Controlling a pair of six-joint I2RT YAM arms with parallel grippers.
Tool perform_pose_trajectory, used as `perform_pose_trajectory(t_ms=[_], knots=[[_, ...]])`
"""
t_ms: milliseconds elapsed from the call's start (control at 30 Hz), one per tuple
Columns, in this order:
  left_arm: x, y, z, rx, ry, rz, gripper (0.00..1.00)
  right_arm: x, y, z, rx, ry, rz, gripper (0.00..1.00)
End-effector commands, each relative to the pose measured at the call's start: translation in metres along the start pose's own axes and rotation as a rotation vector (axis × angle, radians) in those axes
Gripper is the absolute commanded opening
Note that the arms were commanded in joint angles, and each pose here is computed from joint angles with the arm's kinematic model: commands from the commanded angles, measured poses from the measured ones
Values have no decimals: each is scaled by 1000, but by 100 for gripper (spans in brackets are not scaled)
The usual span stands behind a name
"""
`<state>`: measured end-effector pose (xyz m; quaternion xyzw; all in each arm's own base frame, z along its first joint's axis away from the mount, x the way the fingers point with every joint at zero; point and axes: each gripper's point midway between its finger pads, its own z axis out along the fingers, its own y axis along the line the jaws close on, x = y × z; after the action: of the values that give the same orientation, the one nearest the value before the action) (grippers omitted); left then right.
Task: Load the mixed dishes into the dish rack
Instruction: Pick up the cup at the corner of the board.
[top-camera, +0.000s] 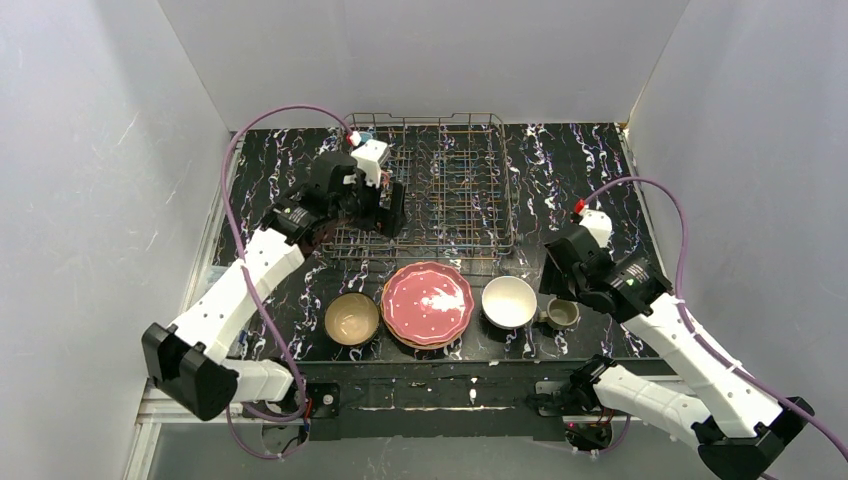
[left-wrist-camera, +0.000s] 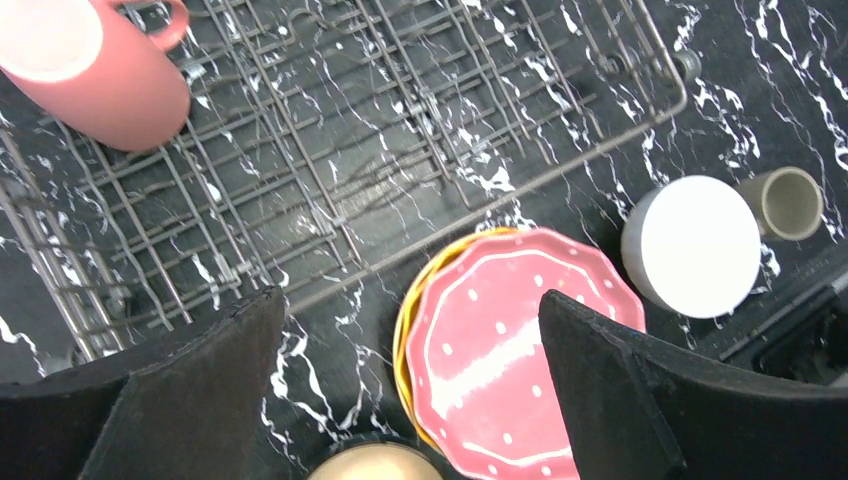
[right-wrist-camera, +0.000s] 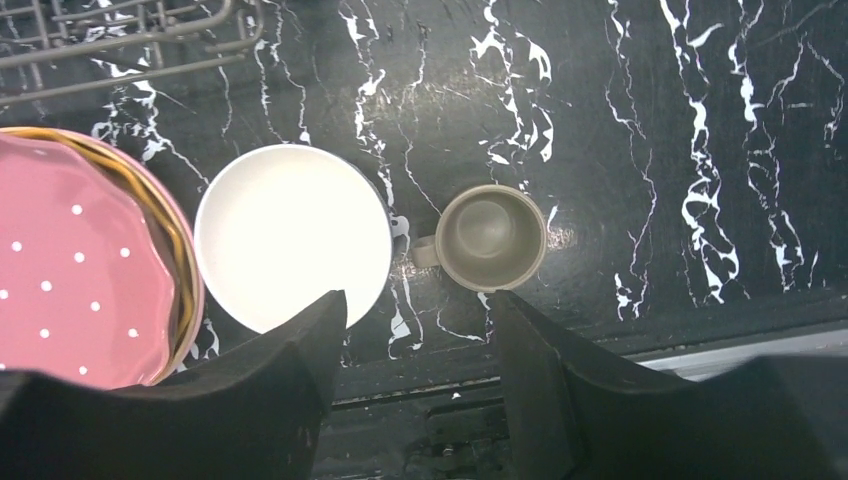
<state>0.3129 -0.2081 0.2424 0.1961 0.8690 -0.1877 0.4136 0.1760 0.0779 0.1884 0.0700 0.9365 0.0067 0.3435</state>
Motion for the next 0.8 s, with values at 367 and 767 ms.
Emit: perform_pose_trajectory(t_ms=[367, 767], knots=[[75, -28, -41, 64, 133, -1, 98, 21, -12, 33, 129, 12, 116, 57], [102, -43, -35, 112, 182, 46, 98, 35, -18, 70, 181, 76, 194, 52]])
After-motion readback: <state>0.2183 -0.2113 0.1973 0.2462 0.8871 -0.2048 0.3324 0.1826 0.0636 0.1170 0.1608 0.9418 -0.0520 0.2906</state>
